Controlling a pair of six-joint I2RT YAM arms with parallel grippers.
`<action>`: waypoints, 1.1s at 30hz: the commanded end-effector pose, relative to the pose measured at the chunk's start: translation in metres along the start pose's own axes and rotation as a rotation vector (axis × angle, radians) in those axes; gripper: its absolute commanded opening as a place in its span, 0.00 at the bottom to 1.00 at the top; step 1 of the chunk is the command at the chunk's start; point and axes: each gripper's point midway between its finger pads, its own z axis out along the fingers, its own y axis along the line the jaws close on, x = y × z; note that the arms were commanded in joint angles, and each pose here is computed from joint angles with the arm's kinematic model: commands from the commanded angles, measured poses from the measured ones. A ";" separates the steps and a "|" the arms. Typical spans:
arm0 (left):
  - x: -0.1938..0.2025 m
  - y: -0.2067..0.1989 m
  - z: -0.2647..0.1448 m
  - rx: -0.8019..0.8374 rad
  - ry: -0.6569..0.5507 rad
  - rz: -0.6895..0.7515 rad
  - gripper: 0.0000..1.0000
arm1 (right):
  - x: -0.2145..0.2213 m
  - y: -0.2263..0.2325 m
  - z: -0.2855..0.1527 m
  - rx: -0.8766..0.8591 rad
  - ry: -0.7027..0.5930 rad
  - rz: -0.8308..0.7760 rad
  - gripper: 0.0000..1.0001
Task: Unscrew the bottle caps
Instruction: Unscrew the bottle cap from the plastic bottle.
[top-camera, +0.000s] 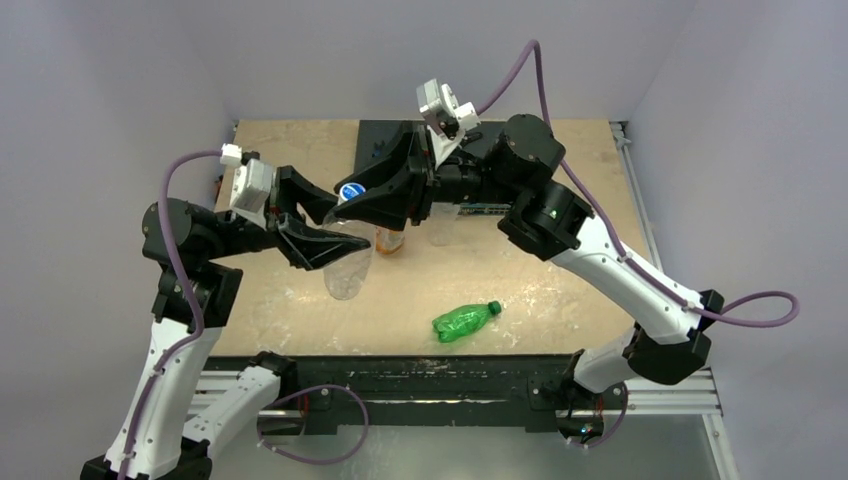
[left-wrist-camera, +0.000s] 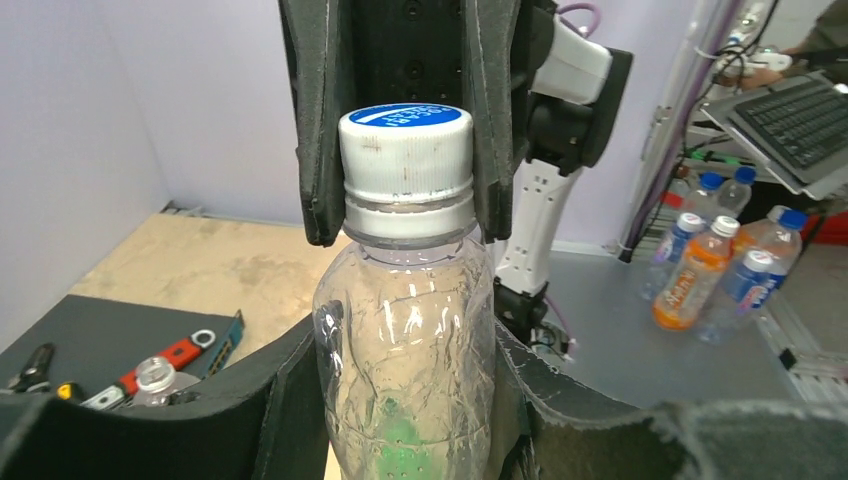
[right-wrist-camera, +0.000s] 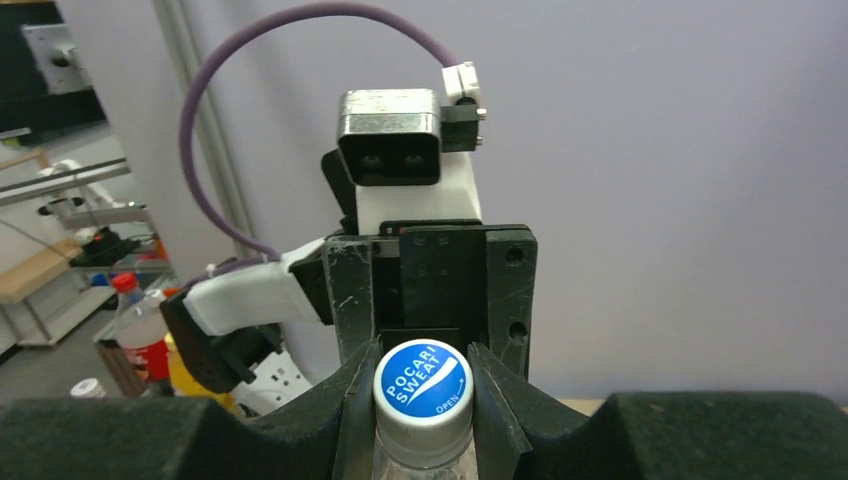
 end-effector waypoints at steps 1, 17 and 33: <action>-0.024 -0.015 0.000 0.034 -0.037 -0.014 0.04 | -0.037 0.041 -0.011 -0.174 -0.061 -0.093 0.35; 0.017 0.093 -0.031 -0.513 0.048 0.172 0.00 | -0.014 -0.102 -0.017 0.652 0.022 0.074 0.98; 0.028 0.111 -0.042 -0.615 0.071 0.172 0.00 | 0.006 -0.109 0.003 0.659 0.006 0.153 0.51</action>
